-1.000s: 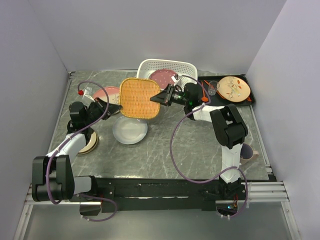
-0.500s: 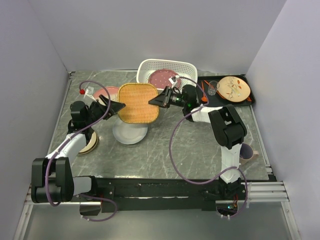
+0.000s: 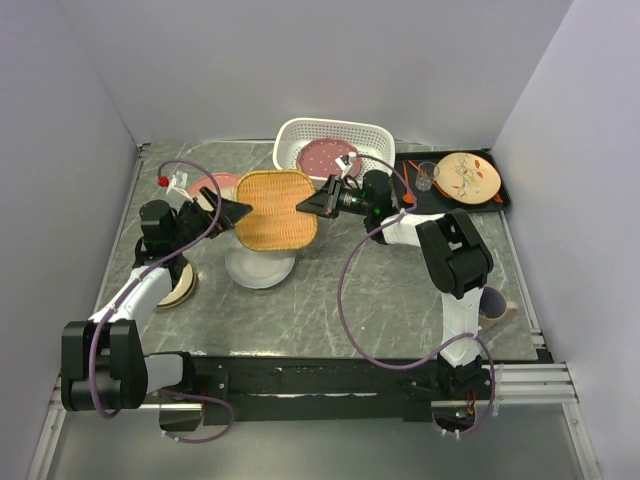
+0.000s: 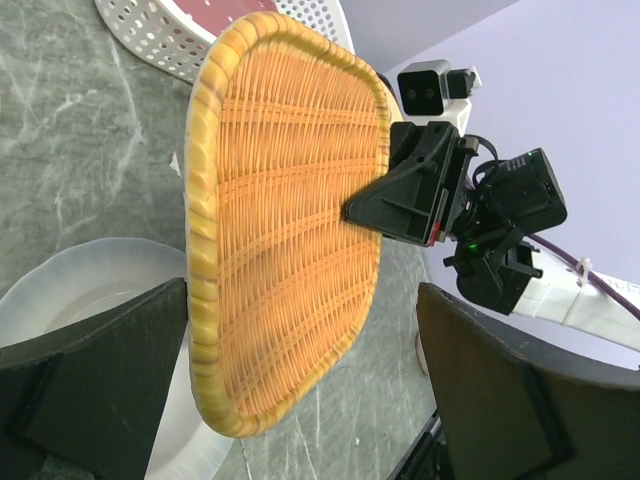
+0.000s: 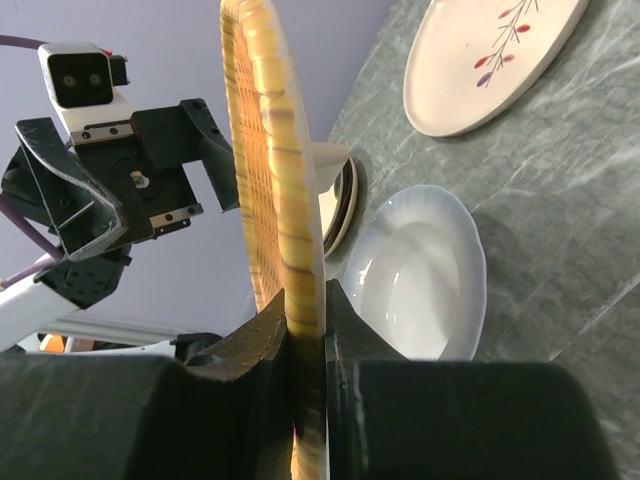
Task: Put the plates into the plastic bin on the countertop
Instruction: Place the plate in the plastic bin.
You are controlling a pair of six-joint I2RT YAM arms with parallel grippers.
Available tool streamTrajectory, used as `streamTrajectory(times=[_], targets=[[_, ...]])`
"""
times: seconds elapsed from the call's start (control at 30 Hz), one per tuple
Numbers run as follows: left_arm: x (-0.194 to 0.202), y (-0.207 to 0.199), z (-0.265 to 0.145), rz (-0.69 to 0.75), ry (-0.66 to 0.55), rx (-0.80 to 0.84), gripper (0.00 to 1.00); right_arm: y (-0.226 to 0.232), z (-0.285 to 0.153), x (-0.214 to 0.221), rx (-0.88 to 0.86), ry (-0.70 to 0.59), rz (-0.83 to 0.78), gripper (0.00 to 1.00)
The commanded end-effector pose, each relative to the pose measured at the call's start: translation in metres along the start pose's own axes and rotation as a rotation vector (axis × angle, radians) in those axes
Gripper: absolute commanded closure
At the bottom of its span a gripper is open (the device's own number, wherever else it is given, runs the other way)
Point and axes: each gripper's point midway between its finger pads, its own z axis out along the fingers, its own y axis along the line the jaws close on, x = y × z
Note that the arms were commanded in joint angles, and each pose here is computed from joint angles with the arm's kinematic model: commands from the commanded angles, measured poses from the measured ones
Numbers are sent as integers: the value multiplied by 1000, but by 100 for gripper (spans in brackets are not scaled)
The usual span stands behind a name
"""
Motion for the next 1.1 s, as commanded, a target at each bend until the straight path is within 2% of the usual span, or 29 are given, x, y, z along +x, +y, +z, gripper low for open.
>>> streamTrajectory(times=[0.0,0.5,1.07], targets=[[-20,-16,2,87,-48,27,1,35,0,-13,-76,-20,-101,100],[-24,-11,1,113,-62,-17,1,19,1,-30,35,-31,-104,100],[-21,-3,4,124,-49,-23,1,-24,-4,-108,275,-107,-106,100]])
